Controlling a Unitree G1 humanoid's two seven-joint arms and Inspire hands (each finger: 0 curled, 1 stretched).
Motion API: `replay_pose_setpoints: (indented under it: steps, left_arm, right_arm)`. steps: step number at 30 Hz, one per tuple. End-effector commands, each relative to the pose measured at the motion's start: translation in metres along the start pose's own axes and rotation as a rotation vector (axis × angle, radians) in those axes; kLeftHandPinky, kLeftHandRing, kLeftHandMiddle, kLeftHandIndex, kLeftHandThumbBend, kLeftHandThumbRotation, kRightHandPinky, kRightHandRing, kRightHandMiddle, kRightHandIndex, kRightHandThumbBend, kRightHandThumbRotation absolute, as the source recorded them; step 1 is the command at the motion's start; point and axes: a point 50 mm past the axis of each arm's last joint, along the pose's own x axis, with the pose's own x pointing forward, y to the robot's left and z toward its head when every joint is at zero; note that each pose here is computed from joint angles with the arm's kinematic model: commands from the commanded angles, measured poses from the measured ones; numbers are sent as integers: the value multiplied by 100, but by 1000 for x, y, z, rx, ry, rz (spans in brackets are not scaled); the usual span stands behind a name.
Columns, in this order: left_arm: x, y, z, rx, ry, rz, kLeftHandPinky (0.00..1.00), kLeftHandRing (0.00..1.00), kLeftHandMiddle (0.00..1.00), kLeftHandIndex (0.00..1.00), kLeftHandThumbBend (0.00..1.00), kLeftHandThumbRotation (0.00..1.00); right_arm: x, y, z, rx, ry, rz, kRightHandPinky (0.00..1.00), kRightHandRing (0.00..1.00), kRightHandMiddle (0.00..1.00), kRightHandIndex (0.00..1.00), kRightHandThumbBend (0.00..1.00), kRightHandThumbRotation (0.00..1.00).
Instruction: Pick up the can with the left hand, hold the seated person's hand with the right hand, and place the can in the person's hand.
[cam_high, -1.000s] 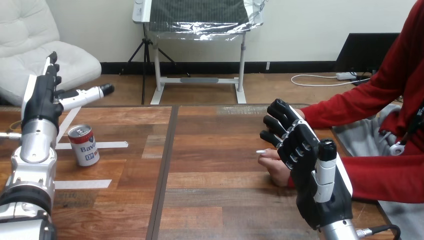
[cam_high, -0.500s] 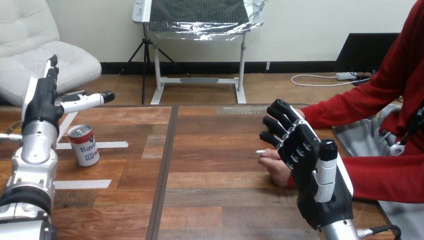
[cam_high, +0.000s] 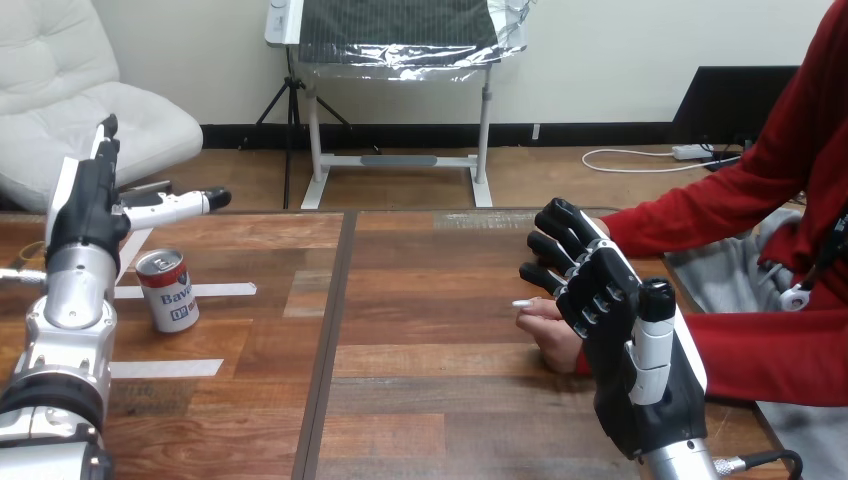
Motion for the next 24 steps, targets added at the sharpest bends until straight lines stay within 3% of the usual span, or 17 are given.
replay_pose_setpoints:
  steps: [1,24]
  left_arm:
    - [1,4,2,7,-4,9,95,99,100,100,92,7]
    - [-5,-6,-14,45,46,-42,98,100,100,100,89,13]
  right_arm:
    - [20,3,12,-8,-92,24,84,91,91,89,90,100]
    - [20,2,13,-15,-95,26,85,91,91,90,89,100]
